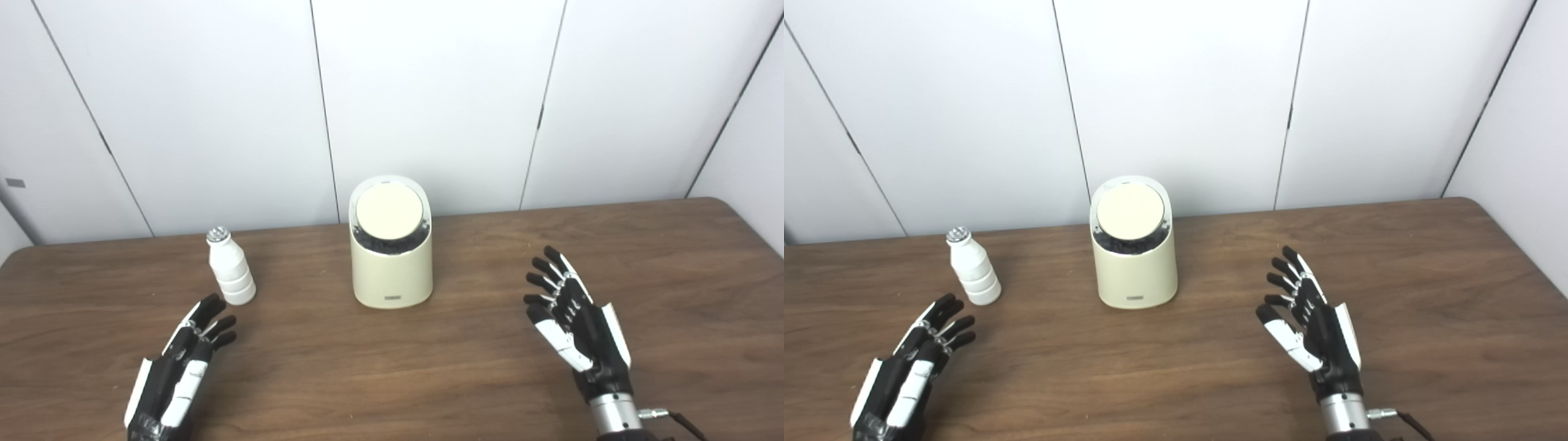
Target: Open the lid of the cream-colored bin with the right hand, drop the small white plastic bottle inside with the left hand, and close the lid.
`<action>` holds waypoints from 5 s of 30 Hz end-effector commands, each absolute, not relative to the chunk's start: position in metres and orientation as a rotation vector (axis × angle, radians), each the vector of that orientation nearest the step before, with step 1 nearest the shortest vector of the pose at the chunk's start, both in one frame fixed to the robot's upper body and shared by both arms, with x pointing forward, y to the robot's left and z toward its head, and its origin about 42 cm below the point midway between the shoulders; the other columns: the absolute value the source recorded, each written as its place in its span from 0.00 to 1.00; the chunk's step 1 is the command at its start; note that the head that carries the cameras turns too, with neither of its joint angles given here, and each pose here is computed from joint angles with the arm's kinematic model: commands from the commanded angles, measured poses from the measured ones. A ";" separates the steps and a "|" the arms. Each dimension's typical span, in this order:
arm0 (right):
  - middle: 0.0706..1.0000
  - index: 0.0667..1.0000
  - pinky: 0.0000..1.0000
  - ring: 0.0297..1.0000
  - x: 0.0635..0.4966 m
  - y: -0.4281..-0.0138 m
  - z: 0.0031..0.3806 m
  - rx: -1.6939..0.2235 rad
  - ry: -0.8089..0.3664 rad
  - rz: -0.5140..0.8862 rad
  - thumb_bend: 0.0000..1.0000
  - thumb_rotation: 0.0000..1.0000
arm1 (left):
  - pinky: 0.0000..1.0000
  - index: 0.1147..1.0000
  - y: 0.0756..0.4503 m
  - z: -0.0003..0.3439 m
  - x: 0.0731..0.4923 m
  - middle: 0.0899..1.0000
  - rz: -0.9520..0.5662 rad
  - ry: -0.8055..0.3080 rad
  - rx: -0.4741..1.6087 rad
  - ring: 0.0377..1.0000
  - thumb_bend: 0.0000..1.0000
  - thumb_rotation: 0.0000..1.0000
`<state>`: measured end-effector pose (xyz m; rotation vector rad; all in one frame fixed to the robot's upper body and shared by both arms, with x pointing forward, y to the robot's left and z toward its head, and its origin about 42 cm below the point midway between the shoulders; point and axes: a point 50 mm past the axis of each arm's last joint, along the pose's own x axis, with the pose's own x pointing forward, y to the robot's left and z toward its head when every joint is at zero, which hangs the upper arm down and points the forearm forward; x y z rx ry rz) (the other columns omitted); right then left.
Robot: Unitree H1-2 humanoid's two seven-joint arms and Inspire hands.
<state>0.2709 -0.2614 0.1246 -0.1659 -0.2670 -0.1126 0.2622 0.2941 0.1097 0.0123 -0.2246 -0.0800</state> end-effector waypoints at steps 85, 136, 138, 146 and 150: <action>0.89 0.91 0.79 0.87 0.402 -0.209 0.254 -0.463 -0.475 -0.039 0.94 0.59 | 0.72 0.87 0.274 0.083 0.257 0.86 -0.045 -0.178 -0.006 0.79 0.70 0.63; 0.96 1.00 0.84 0.91 0.453 -0.138 0.282 -0.853 -0.375 -0.086 1.00 0.30 | 0.75 0.89 0.262 0.084 0.254 0.87 -0.071 -0.186 -0.027 0.81 0.66 0.62; 0.95 1.00 0.83 0.90 0.454 -0.138 0.281 -0.863 -0.373 -0.094 0.99 0.28 | 0.75 0.89 0.262 0.084 0.254 0.87 -0.071 -0.188 -0.024 0.81 0.65 0.62; 0.94 0.98 0.80 0.89 0.456 -0.139 0.275 -0.871 -0.367 -0.111 0.91 0.26 | 0.75 0.89 0.263 0.084 0.253 0.87 -0.069 -0.184 -0.029 0.81 0.66 0.62; 0.94 0.98 0.80 0.89 0.457 -0.139 0.275 -0.881 -0.361 -0.114 0.88 0.25 | 0.75 0.88 0.262 0.083 0.253 0.87 -0.074 -0.182 -0.025 0.81 0.66 0.62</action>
